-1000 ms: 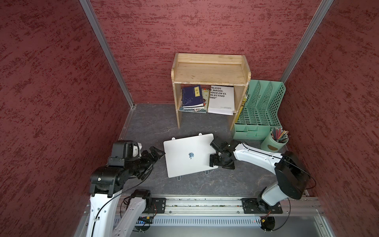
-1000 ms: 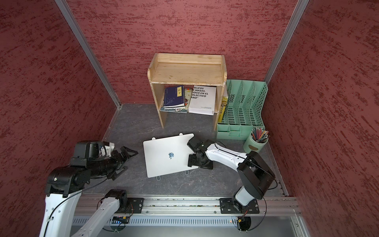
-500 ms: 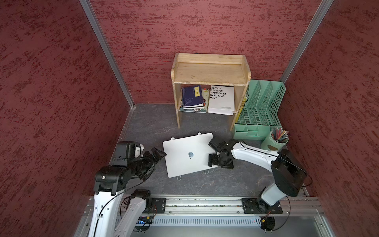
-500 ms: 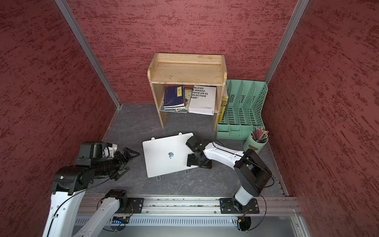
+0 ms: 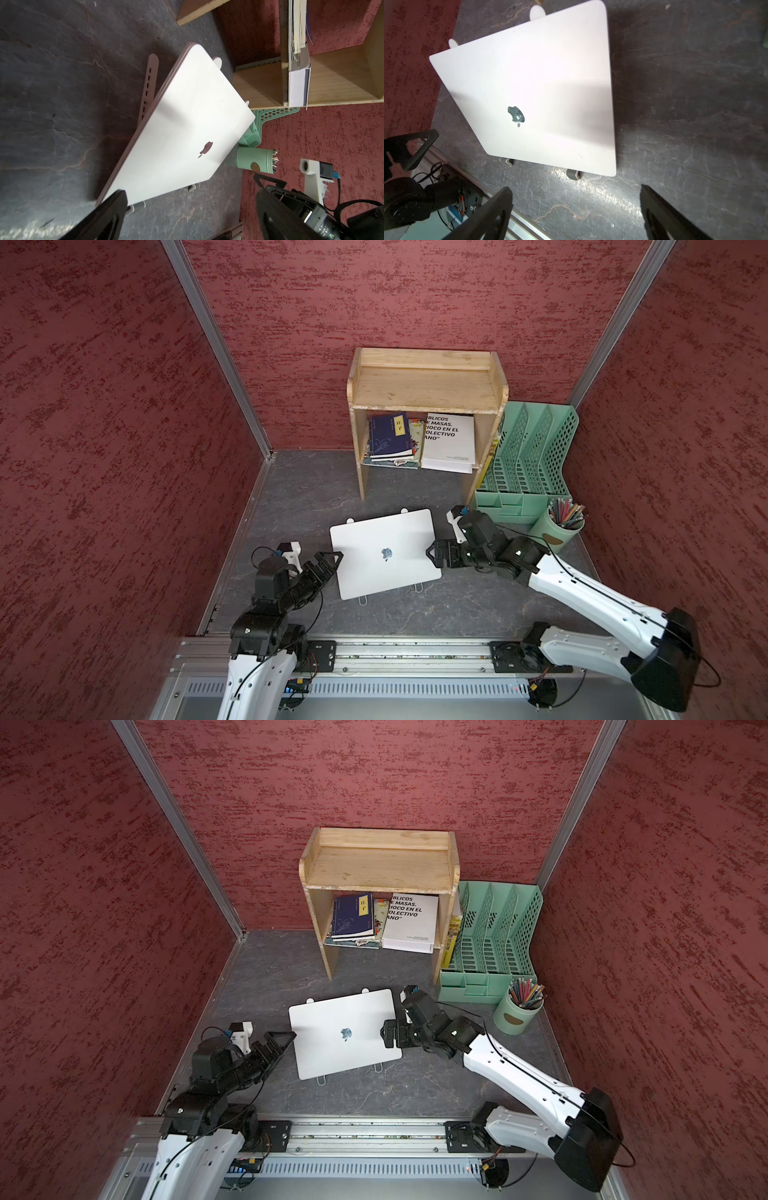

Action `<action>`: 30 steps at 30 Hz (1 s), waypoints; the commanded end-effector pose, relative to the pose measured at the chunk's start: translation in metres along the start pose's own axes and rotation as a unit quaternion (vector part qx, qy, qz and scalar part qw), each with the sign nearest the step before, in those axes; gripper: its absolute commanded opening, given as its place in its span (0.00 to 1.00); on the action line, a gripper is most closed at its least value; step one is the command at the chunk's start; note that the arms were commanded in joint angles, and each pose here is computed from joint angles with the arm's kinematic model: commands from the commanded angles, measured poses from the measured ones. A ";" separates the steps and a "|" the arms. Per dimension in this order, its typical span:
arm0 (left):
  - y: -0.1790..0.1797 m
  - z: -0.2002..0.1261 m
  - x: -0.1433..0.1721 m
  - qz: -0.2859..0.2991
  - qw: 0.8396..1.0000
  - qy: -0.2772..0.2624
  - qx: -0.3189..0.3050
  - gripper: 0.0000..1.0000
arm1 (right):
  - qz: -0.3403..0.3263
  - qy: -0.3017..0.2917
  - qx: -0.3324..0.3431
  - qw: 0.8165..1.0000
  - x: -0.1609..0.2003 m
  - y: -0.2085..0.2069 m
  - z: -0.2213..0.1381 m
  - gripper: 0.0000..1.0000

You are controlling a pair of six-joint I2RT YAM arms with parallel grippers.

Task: Close the laptop lid and set it aside
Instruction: Pick up the laptop from the computer stand.

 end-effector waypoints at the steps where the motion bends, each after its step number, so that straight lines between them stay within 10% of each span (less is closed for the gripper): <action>1: 0.002 0.013 -0.010 0.036 0.996 -0.066 0.049 1.00 | -0.057 -0.030 -0.044 0.997 -0.010 0.001 0.004 0.98; 30: 0.043 0.056 0.009 0.121 0.988 -0.052 0.078 0.96 | 0.049 0.056 -0.228 0.971 -0.021 -0.069 0.095 0.86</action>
Point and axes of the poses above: each gripper's point midway between its finger pads, its own z axis out along the fingers, its own y axis along the line the jaws close on, x = y × z, the point moved 8 cm from there along -z, back along the fingers, and after that the axes turned 9 degrees about z, right-handed, at the moved point
